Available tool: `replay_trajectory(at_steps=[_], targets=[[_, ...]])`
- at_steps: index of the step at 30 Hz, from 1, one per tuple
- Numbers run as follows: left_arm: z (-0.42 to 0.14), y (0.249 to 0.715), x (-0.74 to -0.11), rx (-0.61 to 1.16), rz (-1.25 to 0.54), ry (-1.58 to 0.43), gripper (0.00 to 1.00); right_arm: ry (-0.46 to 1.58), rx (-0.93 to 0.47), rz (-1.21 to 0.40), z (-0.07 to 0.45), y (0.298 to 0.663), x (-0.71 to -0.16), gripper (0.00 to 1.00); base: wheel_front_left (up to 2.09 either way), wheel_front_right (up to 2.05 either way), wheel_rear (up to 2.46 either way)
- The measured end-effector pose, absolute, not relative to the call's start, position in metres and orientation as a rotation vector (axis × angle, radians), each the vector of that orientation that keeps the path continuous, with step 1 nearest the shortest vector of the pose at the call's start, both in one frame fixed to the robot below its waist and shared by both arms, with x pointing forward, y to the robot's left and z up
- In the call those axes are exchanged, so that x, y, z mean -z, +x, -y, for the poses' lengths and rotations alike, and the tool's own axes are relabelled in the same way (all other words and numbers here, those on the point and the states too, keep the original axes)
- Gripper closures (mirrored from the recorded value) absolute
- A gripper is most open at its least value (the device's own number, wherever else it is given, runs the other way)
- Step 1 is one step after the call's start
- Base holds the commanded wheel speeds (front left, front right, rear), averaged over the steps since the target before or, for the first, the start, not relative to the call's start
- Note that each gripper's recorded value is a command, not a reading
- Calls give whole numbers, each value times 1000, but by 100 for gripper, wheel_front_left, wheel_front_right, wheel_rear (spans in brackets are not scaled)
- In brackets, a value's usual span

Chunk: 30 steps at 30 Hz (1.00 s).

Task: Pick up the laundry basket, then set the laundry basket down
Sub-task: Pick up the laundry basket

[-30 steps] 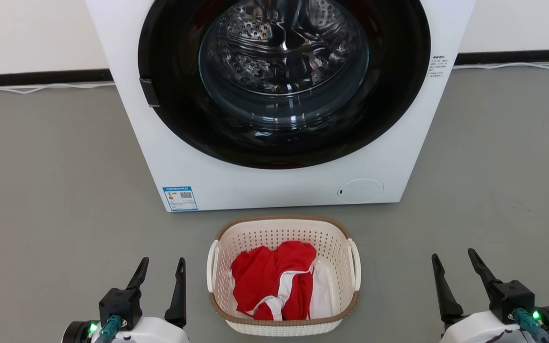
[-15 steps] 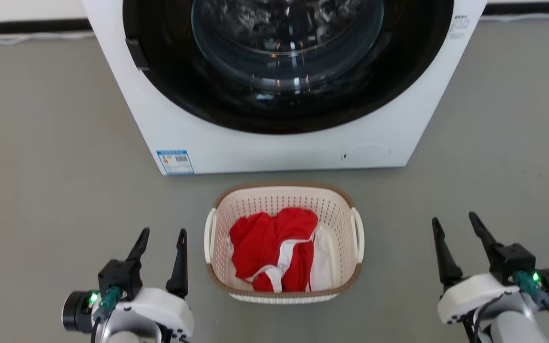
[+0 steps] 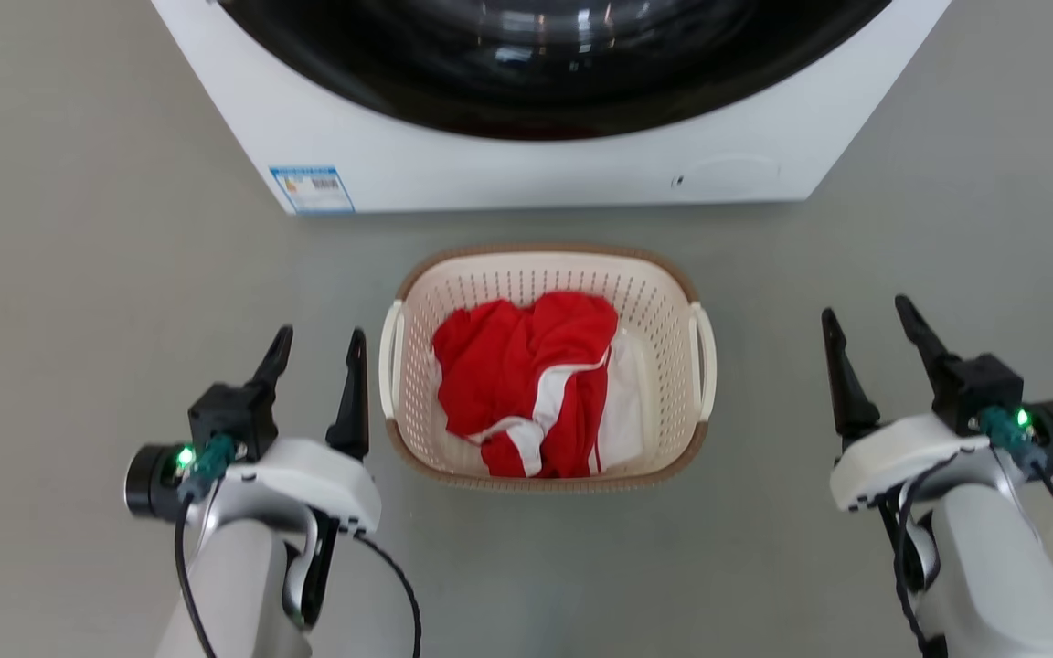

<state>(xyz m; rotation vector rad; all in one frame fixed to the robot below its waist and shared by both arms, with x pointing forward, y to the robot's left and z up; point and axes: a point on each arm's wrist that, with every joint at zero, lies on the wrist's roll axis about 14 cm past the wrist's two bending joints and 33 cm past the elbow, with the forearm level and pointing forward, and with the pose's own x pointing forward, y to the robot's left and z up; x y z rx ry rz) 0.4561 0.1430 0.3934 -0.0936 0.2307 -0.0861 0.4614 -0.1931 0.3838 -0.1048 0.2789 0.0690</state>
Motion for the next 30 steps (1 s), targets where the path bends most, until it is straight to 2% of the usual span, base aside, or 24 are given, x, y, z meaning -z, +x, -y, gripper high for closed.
replay_trajectory(at_steps=[11, 18, 30], targets=[[-132, 490, -343, 112, -338, -106, 0, -93, -95, -387, 183, 497, -328, 0, 0, 0, 0], [-127, 493, -298, 119, -460, -110, 0, -89, -144, -513, 167, 498, -280, 0, 0, 0, 0], [-118, 500, -248, 131, -589, -123, 0, -96, -204, -629, 150, 506, -228, 0, 0, 0, 0]])
